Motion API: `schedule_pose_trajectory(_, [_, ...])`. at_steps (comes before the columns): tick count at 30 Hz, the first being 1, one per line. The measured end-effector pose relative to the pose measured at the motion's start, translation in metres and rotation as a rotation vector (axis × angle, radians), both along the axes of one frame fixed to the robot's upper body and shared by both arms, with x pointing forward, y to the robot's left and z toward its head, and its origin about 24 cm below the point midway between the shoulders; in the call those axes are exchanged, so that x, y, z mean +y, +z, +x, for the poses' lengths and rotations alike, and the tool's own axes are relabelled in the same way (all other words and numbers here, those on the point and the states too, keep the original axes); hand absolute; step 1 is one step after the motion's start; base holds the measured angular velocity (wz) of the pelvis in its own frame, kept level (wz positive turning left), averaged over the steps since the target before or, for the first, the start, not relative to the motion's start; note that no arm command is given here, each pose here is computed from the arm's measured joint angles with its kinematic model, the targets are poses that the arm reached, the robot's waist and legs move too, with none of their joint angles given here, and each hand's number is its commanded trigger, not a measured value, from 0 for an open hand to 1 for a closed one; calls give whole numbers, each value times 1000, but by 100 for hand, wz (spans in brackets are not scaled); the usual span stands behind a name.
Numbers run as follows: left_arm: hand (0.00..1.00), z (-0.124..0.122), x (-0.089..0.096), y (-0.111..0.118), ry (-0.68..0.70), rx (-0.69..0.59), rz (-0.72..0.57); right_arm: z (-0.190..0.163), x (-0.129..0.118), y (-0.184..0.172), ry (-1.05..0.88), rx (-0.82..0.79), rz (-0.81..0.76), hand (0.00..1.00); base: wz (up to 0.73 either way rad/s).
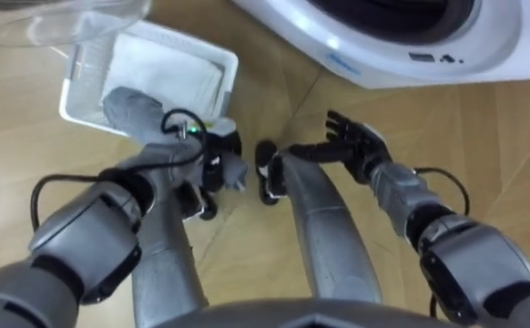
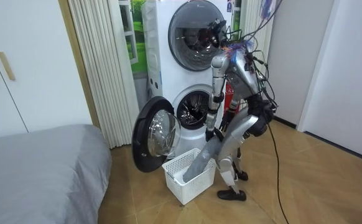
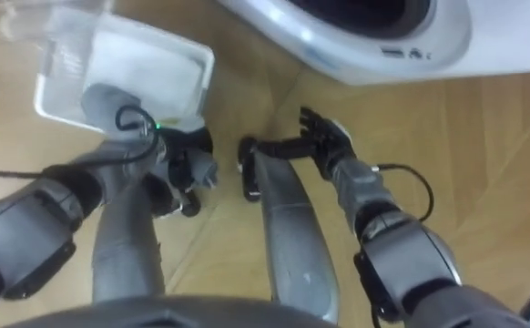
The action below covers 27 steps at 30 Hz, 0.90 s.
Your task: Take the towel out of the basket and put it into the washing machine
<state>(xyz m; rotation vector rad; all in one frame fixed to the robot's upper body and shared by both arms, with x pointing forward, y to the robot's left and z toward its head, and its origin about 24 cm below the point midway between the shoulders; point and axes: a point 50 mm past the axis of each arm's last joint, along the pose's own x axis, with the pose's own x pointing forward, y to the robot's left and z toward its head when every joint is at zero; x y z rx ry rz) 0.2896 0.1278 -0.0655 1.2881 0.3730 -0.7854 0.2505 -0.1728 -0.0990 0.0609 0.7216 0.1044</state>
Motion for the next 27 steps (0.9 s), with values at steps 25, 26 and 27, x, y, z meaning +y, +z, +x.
schedule_pose_trajectory(25, [100, 8, -35, 43, 556, 262, -1340, -3, 9, 0, 81, -34, -52, 0, 6])
schedule_pose_trajectory(26, [100, 4, -40, 42, 542, 299, -1371, -4, 9, 0, 82, -33, -49, 0, 0])
schedule_pose_trajectory(27, [100, 2, -42, 41, 534, 312, -1382, -4, 9, 0, 84, -33, -51, 0, -3])
